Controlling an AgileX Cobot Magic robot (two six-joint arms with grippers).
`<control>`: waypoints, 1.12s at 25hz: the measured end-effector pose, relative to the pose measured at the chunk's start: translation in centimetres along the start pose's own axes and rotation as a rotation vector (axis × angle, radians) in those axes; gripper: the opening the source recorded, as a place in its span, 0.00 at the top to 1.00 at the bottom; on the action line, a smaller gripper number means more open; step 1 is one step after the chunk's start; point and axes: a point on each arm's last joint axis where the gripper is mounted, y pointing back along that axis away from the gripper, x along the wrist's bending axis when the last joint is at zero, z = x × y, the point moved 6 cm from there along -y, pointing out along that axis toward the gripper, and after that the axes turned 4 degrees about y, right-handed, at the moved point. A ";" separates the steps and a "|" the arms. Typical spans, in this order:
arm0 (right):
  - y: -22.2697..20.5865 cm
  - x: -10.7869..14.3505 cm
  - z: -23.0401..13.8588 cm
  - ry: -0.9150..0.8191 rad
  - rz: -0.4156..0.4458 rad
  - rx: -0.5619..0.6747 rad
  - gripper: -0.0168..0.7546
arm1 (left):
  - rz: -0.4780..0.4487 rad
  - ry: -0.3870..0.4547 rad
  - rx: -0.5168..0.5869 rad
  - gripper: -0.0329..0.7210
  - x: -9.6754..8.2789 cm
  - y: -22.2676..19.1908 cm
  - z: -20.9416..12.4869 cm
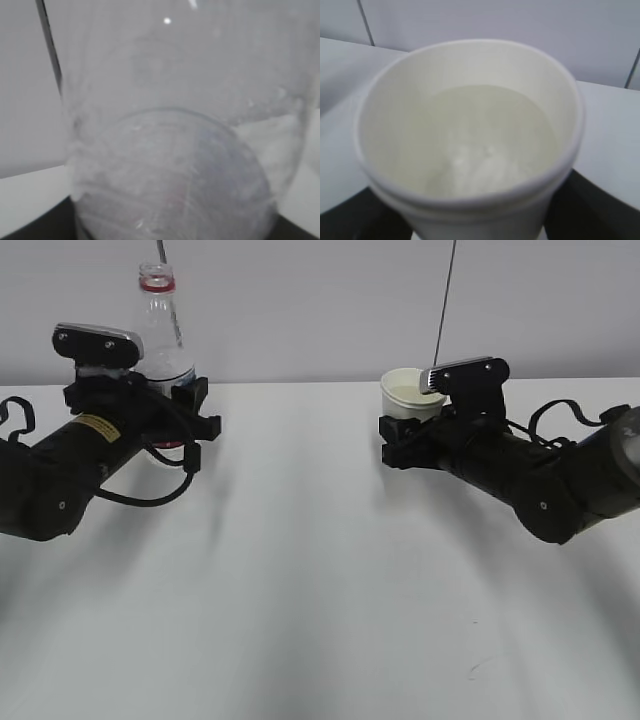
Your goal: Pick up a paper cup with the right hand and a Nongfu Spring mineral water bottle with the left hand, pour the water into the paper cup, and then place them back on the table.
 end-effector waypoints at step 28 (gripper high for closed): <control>-1.3 -2.9 -5.8 -0.074 -0.210 -0.025 0.33 | 0.032 -0.005 0.007 0.45 1.4 0.0 -0.3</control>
